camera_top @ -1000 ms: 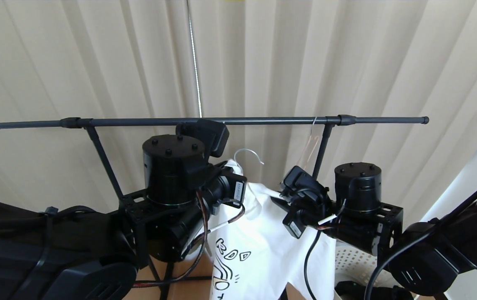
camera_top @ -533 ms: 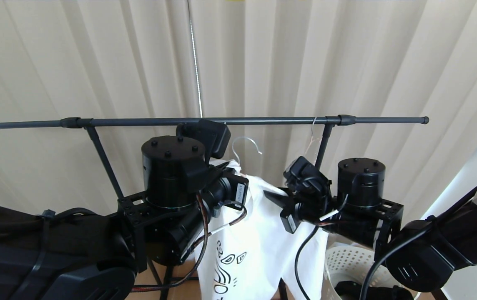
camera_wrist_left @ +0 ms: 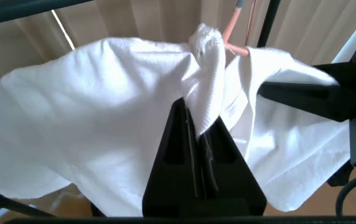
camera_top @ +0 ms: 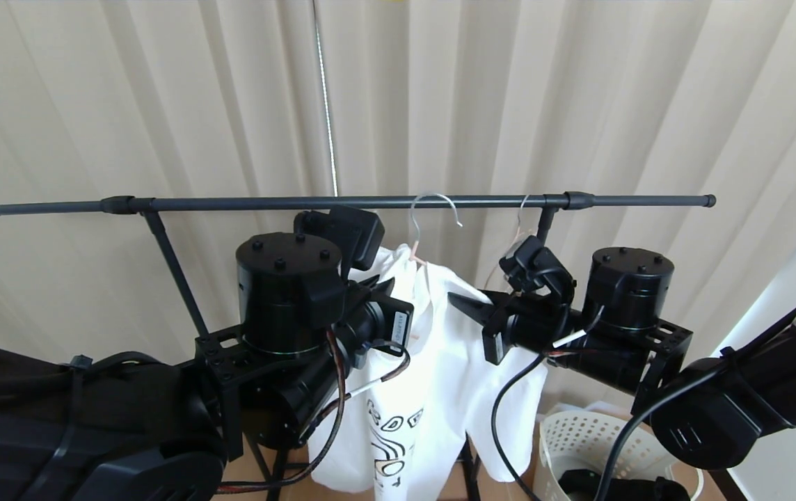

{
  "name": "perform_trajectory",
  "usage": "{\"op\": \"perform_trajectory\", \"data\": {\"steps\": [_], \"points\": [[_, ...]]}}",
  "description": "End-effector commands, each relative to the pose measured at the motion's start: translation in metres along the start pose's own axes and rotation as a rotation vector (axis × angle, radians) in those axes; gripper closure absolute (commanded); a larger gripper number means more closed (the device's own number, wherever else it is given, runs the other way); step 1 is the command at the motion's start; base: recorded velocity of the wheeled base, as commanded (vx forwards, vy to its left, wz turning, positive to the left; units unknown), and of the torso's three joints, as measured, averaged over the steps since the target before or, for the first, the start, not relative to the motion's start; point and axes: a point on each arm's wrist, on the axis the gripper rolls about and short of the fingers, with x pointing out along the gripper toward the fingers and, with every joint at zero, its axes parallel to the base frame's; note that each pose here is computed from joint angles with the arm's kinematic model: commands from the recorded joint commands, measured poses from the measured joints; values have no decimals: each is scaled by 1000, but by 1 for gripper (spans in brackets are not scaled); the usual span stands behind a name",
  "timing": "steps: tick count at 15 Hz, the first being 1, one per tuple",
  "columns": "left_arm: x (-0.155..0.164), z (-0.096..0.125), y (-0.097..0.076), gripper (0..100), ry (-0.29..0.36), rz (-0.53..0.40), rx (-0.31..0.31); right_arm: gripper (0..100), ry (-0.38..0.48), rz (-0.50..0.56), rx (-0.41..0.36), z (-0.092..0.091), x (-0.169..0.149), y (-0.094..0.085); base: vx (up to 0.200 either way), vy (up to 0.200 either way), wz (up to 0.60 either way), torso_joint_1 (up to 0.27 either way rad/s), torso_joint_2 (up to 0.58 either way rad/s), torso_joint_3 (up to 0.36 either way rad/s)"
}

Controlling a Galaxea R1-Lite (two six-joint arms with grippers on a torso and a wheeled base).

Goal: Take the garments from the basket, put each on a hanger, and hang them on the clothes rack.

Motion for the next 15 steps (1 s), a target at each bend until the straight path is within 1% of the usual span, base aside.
{"op": "perform_trajectory", "data": {"steps": [1, 4, 6, 11, 12, 15], "points": [[0, -2, 0, 100, 7, 1, -2, 100, -7, -7, 0, 0, -1, -3, 0, 0, 0, 0, 0, 0], [-1, -5, 0, 100, 15, -5, 7, 100, -25, 12, -1, 1, -2, -2, 0, 0, 0, 0, 0, 0], [-2, -5, -2, 100, 14, -13, 4, 100, -38, 9, 2, 2, -3, -4, 0, 0, 0, 0, 0, 0], [-3, -9, -2, 100, 27, -18, 17, 100, -52, 7, 3, 4, -4, -5, 0, 0, 0, 0, 0, 0], [-3, -9, -2, 0, 28, -16, 18, 100, -52, 7, 3, 4, -4, -5, 0, 0, 0, 0, 0, 0], [-5, -8, -1, 0, 22, -17, 14, 100, -52, 11, 4, 2, -5, -9, 0, 0, 0, 0, 0, 0]]}}
